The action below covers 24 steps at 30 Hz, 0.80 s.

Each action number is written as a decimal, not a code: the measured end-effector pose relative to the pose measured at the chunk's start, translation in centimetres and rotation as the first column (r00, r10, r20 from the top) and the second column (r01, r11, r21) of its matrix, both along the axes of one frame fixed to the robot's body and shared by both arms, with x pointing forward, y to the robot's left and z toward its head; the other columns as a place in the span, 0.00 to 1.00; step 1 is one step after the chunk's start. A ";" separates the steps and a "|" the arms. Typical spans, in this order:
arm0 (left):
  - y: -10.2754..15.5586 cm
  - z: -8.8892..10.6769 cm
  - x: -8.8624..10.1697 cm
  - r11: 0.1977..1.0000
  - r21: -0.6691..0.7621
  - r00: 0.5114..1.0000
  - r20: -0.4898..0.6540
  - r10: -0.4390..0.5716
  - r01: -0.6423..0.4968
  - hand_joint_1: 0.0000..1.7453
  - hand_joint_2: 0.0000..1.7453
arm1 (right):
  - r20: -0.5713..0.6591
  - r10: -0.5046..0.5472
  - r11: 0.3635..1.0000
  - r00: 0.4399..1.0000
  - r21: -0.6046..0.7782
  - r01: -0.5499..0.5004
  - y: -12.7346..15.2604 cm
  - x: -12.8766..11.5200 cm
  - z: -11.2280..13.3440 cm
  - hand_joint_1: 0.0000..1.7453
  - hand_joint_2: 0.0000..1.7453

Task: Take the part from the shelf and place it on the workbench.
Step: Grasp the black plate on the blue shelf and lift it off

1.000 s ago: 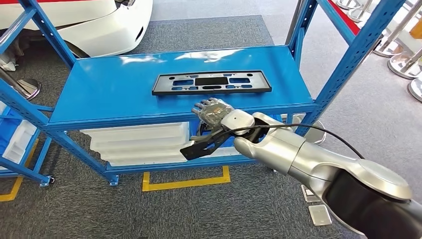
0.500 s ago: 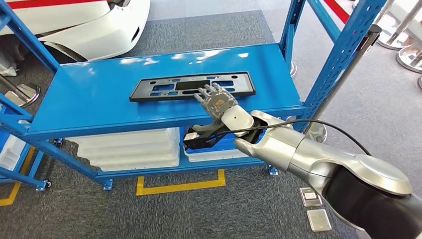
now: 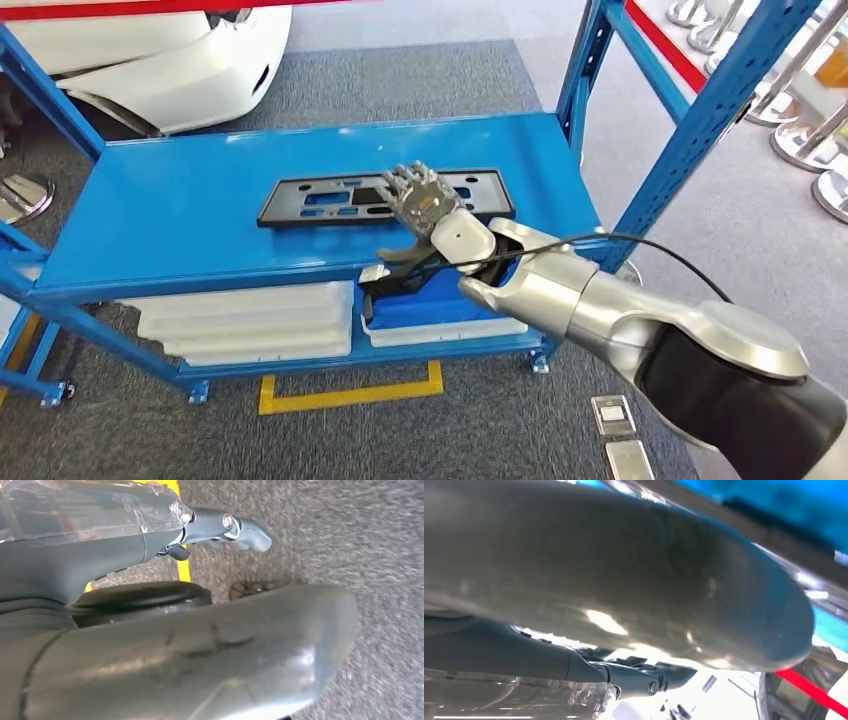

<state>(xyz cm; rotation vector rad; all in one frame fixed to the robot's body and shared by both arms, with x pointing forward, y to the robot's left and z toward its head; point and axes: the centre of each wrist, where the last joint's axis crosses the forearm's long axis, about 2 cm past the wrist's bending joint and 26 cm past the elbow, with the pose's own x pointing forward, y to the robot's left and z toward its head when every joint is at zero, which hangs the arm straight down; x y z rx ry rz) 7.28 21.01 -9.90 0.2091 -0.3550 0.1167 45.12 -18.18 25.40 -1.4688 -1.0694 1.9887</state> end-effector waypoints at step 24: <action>-0.1 0.0 -0.1 1.000 -0.002 1.000 -0.008 0.002 -0.002 0.00 0.00 | 0.017 0.044 0.997 0.999 0.059 -0.045 -0.1 -0.2 -0.7 0.00 0.00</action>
